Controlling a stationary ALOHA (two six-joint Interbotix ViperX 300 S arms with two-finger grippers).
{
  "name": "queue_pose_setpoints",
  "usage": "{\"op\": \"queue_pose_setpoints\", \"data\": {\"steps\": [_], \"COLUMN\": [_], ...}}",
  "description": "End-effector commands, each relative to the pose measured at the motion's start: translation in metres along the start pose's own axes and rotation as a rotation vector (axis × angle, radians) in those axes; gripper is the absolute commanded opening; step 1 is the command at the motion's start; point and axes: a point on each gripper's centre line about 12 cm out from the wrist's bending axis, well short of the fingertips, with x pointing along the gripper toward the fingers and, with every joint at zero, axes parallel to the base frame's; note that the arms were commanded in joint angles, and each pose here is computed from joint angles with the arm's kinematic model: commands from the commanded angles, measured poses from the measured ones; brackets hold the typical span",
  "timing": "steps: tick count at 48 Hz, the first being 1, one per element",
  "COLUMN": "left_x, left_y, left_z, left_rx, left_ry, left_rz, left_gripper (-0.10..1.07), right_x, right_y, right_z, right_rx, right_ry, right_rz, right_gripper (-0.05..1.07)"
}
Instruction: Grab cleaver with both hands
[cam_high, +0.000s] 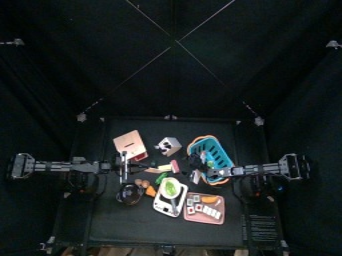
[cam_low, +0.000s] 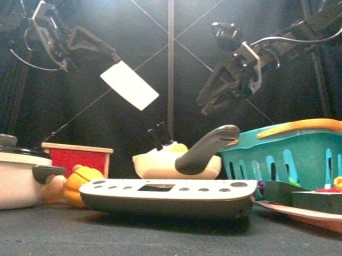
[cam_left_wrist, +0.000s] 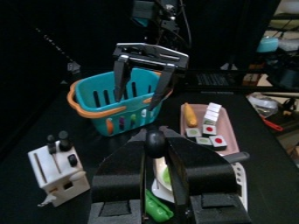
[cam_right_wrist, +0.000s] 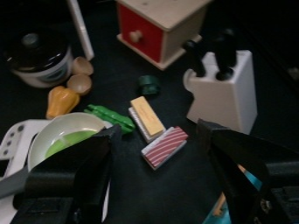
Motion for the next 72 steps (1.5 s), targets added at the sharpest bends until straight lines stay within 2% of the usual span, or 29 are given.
{"op": "queue_pose_setpoints", "data": {"steps": [1,7,12,24,30,40,47,62,72], "left_x": [0.002,0.007,0.014,0.043,0.055,0.073,0.078,0.076,0.074], "left_y": [-0.006,-0.012,-0.015,-0.018,-0.019,-0.021,-0.021,-0.021,-0.020], "left_z": [0.006,0.006,0.003,-0.008,-0.004,-0.010,-0.008,-0.007,-0.013], "left_rx": [-0.007,-0.014,-0.011,-0.002,0.010,0.027,0.033,0.035,0.033], "left_ry": [-0.062,-0.111,-0.122,-0.124,-0.151,-0.144,-0.156,-0.160,-0.143], "left_rz": [-0.026,-0.049,-0.062,-0.075,-0.086,-0.099,-0.102,-0.103,-0.100], "left_gripper": [0.48,0.48,0.48,0.48,0.48,0.48,0.48,0.48,0.48], "right_x": [-0.009,-0.013,-0.016,-0.016,-0.011,-0.007,-0.002,0.010,0.010], "right_y": [0.019,0.038,0.044,0.045,0.047,0.045,0.043,0.039,0.039], "right_z": [0.011,0.020,0.030,0.046,0.046,0.041,0.034,0.025,0.023], "right_rx": [-0.092,-0.216,-0.252,-0.099,-0.035,0.024,0.058,0.087,0.107], "right_ry": [-0.052,-0.098,-0.127,-0.129,-0.102,-0.073,-0.041,0.001,0.009], "right_rz": [0.053,0.100,0.113,0.119,0.121,0.121,0.123,0.113,0.113], "right_gripper": [0.99,0.99,0.99,0.99,0.99,0.99,0.97,0.78,0.65]}}
